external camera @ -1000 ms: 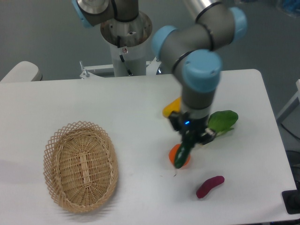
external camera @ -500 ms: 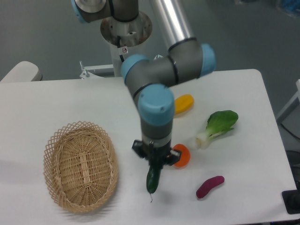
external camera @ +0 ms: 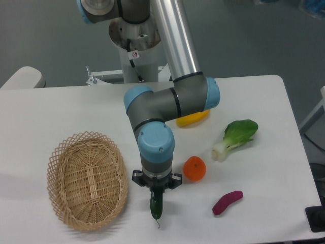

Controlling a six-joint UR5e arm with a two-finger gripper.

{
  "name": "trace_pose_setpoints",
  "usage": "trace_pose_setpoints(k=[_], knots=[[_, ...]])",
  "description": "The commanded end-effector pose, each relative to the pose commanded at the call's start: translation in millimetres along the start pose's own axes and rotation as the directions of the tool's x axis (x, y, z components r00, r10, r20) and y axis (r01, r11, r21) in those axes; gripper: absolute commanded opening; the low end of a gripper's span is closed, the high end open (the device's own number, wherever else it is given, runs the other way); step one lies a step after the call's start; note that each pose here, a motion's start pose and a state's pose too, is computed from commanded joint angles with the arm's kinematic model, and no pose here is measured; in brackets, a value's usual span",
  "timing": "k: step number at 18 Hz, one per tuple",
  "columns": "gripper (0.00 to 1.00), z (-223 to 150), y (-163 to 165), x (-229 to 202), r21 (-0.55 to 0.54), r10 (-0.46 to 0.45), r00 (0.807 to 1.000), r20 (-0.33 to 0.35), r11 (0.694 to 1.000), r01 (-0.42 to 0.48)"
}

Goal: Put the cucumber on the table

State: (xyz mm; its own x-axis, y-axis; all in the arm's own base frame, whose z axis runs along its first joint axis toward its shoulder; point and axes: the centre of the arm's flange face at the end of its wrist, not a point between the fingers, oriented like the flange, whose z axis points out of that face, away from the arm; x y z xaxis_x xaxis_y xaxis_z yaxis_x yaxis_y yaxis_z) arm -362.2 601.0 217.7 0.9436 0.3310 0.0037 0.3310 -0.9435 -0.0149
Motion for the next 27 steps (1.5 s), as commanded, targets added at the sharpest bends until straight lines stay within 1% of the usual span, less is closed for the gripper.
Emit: trace_pose_setpoints(k=[5, 8, 9, 10, 11, 12, 13, 15, 19, 21, 24, 25, 27], knots=[[0.31, 16.7, -1.9, 5.9, -0.013, 0.019, 1.000, 0.018, 1.000, -0.018], [0.36, 19.0, -2.7, 4.9, -0.011, 0.019, 1.000, 0.025, 1.000, -0.018], [0.39, 17.9, -2.6, 4.9, -0.010, 0.020, 0.999, 0.026, 1.000, -0.020], [0.45, 17.9, -2.6, 4.9, -0.010, 0.022, 0.999, 0.026, 1.000, -0.021], [0.54, 16.2, -3.0, 4.6, -0.007, 0.023, 0.999, 0.028, 1.000, -0.023], [0.71, 12.4, -3.3, 4.6, -0.002, 0.024, 0.999, 0.031, 1.000, -0.024], [0.99, 7.5, -4.5, 3.1, 0.003, 0.024, 0.999, 0.043, 1.000, -0.024], [1.00, -8.8, -6.5, 0.3, 0.017, 0.025, 0.997, 0.071, 1.000, -0.026], [1.00, -56.3, -9.4, -11.3, 0.087, 0.003, 0.996, 0.094, 0.996, -0.011], [1.00, -78.8, -8.6, -26.8, 0.124, -0.027, 0.994, 0.106, 0.992, 0.014], [1.00, -104.7, -9.6, -41.8, 0.164, -0.039, 0.991, 0.131, 0.986, 0.017], [1.00, -115.2, -8.0, -48.6, 0.176, -0.031, 0.989, 0.145, 0.984, 0.005], [1.00, -129.9, -1.7, -59.0, 0.175, 0.046, 0.984, 0.174, 0.982, -0.076]])
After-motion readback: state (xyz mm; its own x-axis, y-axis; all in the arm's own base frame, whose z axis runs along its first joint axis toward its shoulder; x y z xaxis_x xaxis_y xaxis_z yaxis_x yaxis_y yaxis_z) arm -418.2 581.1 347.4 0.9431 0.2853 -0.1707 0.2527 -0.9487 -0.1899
